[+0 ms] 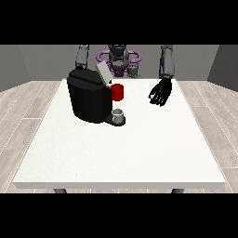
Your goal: Insert the coffee pod into the coffee machine and close the lid
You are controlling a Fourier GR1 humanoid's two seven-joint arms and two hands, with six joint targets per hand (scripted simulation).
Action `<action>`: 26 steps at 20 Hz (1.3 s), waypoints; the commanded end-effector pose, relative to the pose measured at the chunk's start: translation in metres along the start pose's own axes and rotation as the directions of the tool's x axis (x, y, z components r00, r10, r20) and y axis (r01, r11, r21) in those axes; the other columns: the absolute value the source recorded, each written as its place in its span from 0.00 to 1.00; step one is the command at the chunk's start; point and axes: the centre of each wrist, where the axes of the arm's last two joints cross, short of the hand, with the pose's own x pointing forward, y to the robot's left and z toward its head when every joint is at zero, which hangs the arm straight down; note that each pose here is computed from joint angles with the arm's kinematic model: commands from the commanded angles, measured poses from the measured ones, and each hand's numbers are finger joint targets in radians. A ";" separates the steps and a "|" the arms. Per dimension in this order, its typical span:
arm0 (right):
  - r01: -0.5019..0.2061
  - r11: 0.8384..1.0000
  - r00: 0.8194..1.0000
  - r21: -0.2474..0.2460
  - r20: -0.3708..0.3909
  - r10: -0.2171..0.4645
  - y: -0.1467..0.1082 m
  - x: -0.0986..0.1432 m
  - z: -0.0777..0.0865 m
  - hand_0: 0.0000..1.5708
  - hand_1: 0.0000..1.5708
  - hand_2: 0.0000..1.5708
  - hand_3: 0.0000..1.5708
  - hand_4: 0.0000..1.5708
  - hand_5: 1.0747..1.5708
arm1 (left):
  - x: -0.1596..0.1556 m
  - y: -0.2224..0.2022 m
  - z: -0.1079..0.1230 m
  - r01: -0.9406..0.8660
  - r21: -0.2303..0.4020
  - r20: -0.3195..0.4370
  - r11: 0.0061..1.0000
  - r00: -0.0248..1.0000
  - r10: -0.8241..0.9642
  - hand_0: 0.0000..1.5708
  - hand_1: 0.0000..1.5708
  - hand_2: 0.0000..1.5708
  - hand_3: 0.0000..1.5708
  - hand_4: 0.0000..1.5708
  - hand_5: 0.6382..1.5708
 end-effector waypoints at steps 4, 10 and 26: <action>0.002 1.000 1.000 0.020 -0.011 -0.002 0.002 -0.012 0.010 0.00 0.00 0.00 0.00 0.00 1.00 | -0.025 0.005 0.004 0.116 -0.125 -0.071 0.985 0.990 -0.126 0.48 0.48 0.59 0.49 0.22 1.00; -0.060 0.996 0.995 -0.061 -0.090 0.054 -0.021 -0.006 -0.011 0.00 0.00 0.00 0.00 0.00 1.00 | 0.003 -0.016 -0.013 0.138 -0.182 -0.003 0.973 0.990 -0.141 0.55 0.55 0.65 0.59 0.26 1.00; -0.090 0.991 0.978 -0.096 -0.197 0.070 -0.033 -0.058 0.005 0.00 0.00 0.00 0.00 0.00 1.00 | 0.049 0.013 -0.040 -0.012 -0.235 0.152 0.972 0.987 0.049 0.88 0.88 0.88 0.84 0.31 1.00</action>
